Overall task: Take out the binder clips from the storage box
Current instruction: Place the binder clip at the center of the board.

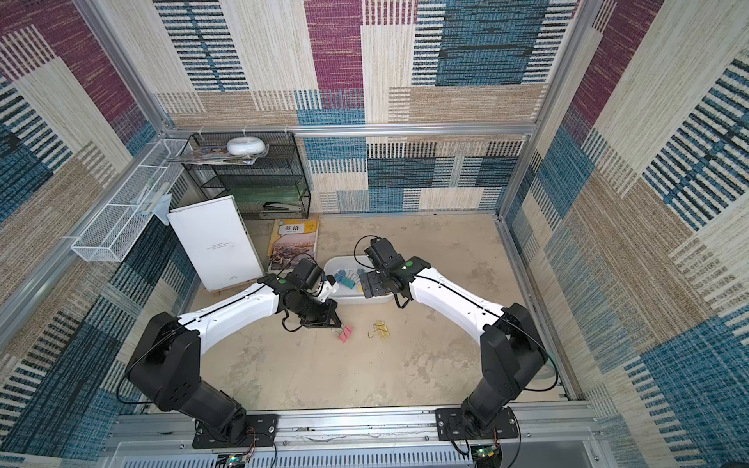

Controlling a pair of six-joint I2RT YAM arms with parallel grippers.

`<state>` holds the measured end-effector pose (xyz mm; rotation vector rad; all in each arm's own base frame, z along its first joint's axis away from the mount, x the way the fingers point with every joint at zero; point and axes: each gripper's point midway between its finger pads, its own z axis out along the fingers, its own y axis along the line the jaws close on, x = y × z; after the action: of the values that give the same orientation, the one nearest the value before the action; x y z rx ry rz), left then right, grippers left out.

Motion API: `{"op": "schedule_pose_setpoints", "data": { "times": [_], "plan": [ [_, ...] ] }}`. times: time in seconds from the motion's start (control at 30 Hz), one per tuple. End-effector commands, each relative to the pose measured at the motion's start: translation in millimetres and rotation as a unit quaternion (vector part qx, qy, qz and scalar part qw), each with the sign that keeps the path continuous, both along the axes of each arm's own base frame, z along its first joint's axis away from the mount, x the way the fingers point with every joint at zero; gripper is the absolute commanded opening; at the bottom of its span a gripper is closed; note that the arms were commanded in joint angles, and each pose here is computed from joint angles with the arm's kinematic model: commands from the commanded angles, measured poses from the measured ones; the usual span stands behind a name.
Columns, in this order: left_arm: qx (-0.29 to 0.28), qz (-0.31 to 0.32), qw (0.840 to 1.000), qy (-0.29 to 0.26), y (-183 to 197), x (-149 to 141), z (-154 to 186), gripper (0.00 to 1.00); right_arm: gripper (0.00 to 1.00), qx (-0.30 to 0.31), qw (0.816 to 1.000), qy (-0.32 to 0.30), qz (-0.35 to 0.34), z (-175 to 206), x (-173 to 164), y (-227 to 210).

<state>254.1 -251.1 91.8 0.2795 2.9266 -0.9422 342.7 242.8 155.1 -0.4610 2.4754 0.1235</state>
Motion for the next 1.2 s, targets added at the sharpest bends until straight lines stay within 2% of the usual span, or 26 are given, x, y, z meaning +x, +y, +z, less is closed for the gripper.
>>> {"op": "schedule_pose_setpoints", "data": {
  "times": [0.0,0.17,0.43,0.67,0.73,0.9,1.03,1.17],
  "plan": [
    [-0.01,0.001,1.0,-0.015,-10.3,12.1,-2.4,0.0,0.99,0.003,1.0,0.005,0.0,-0.6,-4.0,-0.2],
    [-0.011,-0.009,1.0,-0.009,-21.0,17.4,-11.5,0.0,0.99,0.0,1.0,0.015,0.024,-4.5,-7.7,5.4],
    [-0.005,-0.024,1.0,0.004,-30.9,13.9,-22.4,0.02,0.99,-0.003,1.0,0.02,0.022,-8.7,-5.2,8.1],
    [0.022,-0.023,0.999,-0.009,-22.9,18.5,-17.5,0.47,0.99,-0.007,0.999,0.023,0.022,-12.1,-1.5,10.5],
    [0.026,-0.021,0.999,-0.017,-20.1,21.7,-9.6,0.53,0.99,-0.008,1.0,0.02,0.02,-10.9,0.4,10.4],
    [0.032,-0.002,0.999,-0.044,-6.0,43.9,17.6,0.49,0.99,-0.012,1.0,-0.002,-0.006,-2.3,7.4,3.0],
    [0.046,0.014,0.996,-0.076,7.9,73.6,36.8,0.46,0.99,-0.004,1.0,-0.018,-0.016,7.4,11.1,0.3],
    [0.06,0.033,0.993,-0.092,17.3,106.5,41.3,0.42,0.99,0.006,0.999,-0.026,-0.017,15.9,13.1,1.0]
  ]
}}
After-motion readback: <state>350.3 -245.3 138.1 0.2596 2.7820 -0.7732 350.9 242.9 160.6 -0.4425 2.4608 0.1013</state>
